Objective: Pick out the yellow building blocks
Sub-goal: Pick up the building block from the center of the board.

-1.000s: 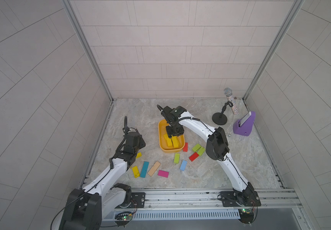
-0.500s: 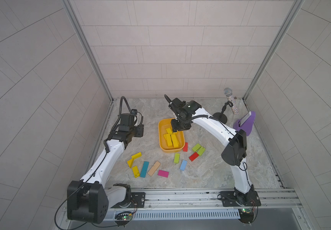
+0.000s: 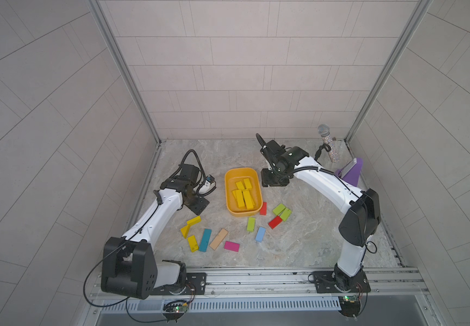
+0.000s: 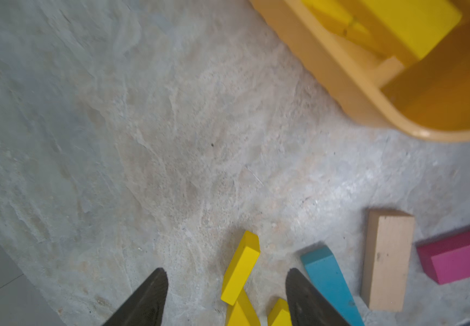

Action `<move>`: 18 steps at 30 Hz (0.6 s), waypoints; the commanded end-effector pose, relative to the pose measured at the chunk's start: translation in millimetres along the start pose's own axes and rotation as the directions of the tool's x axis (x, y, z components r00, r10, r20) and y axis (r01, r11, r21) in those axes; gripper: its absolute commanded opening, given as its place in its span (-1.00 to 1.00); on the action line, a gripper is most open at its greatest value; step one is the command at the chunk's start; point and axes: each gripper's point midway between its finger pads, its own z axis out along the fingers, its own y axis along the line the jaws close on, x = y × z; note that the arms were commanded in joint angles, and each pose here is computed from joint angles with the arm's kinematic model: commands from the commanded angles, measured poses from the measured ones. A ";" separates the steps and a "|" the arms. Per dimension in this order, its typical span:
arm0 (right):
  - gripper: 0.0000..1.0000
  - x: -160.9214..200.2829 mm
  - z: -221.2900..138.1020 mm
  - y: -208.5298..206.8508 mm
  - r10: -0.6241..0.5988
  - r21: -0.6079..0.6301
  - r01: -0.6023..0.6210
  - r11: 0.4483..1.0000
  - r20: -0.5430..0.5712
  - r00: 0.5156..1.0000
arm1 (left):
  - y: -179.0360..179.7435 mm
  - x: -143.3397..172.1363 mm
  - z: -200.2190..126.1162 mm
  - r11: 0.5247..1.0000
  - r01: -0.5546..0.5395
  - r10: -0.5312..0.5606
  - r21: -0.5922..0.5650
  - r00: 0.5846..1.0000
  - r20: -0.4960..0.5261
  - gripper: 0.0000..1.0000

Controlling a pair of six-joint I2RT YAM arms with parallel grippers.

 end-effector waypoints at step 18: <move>0.12 -0.1 -11.5 -16.4 0.045 -0.002 -0.045 0.999 0.015 0.999 | -9.6 39.8 41.3 0.989 -0.148 0.143 -0.030 0.982 -0.120 0.27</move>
